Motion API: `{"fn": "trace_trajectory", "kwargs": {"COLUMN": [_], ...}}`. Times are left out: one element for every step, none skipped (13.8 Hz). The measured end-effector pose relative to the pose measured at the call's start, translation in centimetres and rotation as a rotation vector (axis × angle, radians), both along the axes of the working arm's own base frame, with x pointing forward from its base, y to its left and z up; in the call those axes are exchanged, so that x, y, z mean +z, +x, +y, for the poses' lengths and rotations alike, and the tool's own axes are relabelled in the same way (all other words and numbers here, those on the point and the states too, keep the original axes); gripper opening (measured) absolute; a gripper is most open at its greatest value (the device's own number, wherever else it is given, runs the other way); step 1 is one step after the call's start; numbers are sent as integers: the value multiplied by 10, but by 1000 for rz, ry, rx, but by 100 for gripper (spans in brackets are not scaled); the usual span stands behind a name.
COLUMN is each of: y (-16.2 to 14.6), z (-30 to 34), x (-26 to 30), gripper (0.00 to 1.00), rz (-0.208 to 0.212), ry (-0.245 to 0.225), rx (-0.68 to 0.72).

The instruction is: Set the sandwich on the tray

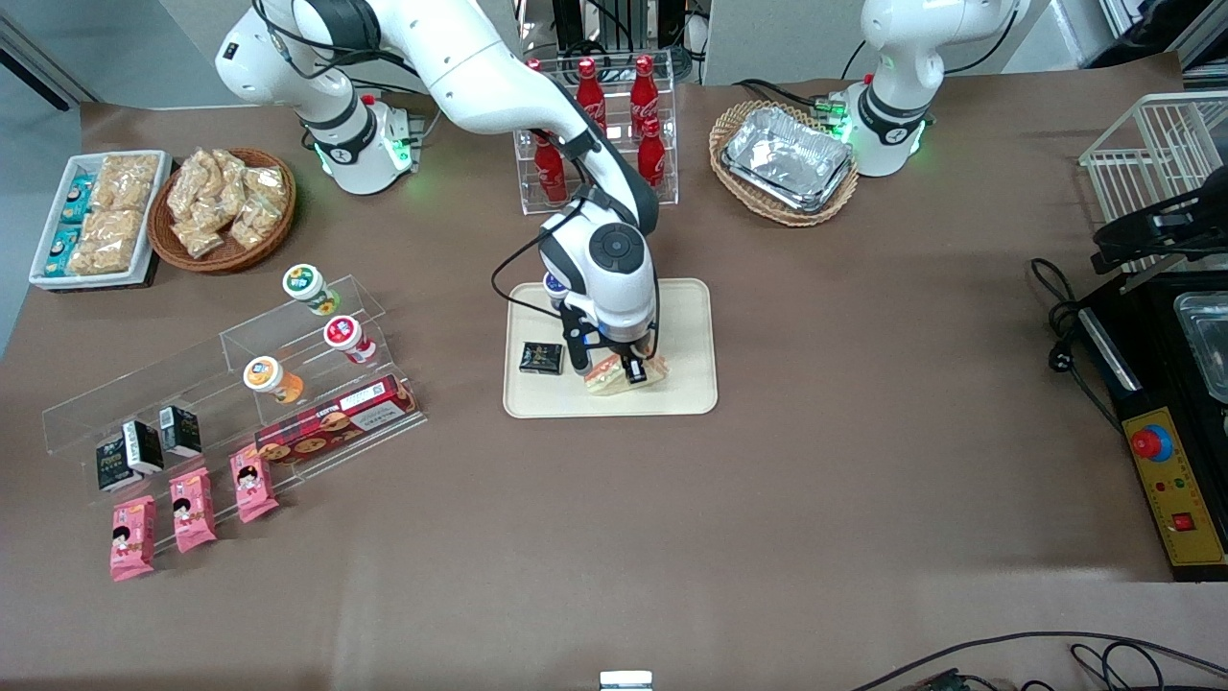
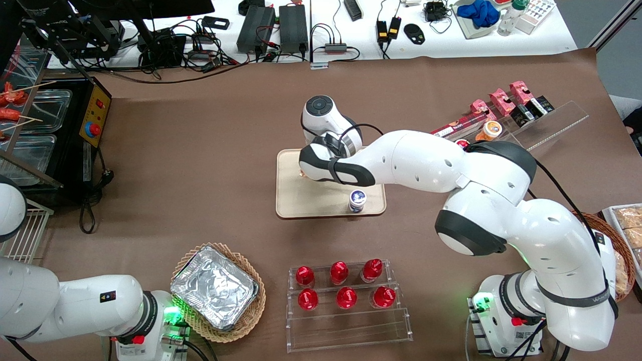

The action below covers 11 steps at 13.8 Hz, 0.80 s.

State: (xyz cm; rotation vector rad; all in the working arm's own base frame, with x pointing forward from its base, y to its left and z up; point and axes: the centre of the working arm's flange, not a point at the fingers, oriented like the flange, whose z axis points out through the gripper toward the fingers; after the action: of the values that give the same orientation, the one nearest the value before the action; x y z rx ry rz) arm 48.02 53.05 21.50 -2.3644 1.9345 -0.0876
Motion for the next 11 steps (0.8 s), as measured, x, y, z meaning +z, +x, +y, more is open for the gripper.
{"fn": "trace_trajectory", "kwargs": {"y": [0, 0, 1, 3, 6, 8, 10, 11, 13, 17, 20], "z": [-1, -1, -2, -3, -4, -5, -4, -3, -2, -3, -4], "x": [-3, -5, -5, -4, -3, -1, 2, 7, 14, 24, 36], "gripper": [65, 75, 84, 95, 100, 100, 100, 100, 100, 100, 100], "rz": [1, 1, -1, -5, -9, -14, -18, -24, -30, -37, -42], "ry": [-4, -5, -6, -5, -2, 1, 6, 13, 23, 36, 51], "rx": [0, -1, -2, -4, -8, -10, -11, -11, -14, -18, -24]}}
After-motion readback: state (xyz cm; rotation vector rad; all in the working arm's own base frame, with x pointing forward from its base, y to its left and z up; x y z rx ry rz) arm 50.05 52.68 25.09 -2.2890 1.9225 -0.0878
